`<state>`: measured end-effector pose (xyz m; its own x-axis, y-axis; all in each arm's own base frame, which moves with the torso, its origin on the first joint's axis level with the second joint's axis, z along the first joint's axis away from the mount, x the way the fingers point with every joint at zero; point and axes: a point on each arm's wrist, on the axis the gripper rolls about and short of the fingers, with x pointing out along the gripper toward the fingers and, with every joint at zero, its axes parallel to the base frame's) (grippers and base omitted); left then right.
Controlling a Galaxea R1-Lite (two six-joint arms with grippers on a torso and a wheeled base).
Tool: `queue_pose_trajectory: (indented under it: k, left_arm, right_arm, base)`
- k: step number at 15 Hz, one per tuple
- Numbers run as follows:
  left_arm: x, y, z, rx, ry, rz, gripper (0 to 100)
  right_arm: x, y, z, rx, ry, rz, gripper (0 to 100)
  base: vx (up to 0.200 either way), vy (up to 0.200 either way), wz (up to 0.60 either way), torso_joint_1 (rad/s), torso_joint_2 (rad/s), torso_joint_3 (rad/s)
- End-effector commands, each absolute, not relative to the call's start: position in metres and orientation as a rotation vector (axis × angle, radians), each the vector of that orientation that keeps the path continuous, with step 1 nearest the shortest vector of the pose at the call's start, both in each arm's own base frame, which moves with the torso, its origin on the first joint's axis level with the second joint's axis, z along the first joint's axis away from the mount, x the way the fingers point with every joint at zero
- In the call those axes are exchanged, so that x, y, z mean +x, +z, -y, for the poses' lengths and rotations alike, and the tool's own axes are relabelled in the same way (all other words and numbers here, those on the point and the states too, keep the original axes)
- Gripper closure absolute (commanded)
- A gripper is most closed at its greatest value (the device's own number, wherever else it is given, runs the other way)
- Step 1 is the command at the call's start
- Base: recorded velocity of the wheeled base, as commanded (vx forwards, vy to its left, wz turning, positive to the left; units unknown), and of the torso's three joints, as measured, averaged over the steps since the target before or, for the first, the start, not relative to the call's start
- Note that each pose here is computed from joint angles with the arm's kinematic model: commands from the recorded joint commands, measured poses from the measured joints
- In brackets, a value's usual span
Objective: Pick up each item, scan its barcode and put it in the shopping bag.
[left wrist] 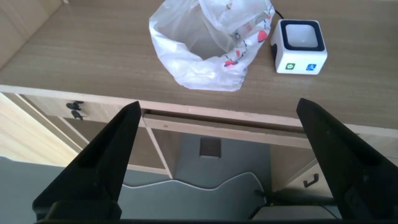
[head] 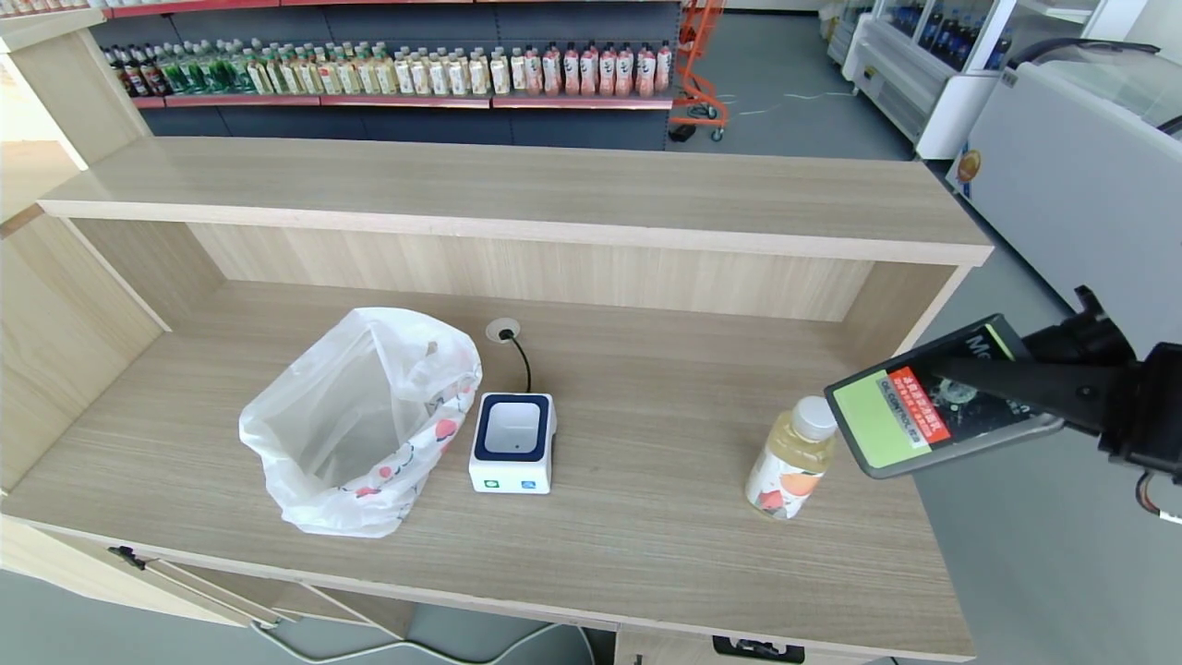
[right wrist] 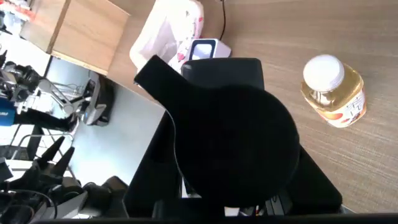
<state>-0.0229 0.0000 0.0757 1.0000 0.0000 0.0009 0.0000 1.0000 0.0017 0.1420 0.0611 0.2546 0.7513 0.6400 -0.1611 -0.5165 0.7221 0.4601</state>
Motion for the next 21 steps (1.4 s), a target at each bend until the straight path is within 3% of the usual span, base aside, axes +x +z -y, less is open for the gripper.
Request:
queue_pose_trajectory:
  k: [1, 7, 14, 17, 21]
  left_arm:
    - [-0.023, 0.076, 0.000, 0.002, 0.000, 0.000, 0]
    - [-0.023, 0.076, 0.000, 0.002, -0.002, 0.000, 0]
    - [-0.023, 0.076, 0.000, 0.000, 0.000, -0.002, 0]
    - [-0.023, 0.076, 0.000, 0.000, 0.000, -0.002, 0]
    - [-0.023, 0.076, 0.000, 0.003, 0.000, -0.002, 0]
  right_arm:
    - [0.137, 0.252, -0.061, 0.408, 0.677, -0.327, 100]
    - [0.128, 0.249, -0.059, 0.419, 0.704, -0.331, 100]
    - [0.138, 0.247, -0.063, 0.419, 0.728, -0.362, 100]
    - [0.157, 0.255, -0.070, 0.414, 0.720, -0.349, 100]
    - [0.205, 0.236, -0.085, 0.331, 0.604, -0.399, 100]
  base:
    - [0.000, 0.000, 0.00, 0.000, 0.00, 0.000]
    - [0.000, 0.000, 0.00, 0.000, 0.00, 0.000]
    - [0.000, 0.200, 0.00, 0.001, 0.00, 0.002]
    - [0.000, 0.200, 0.00, 0.004, 0.00, 0.004]
    - [0.000, 0.200, 0.00, 0.002, 0.00, 0.004]
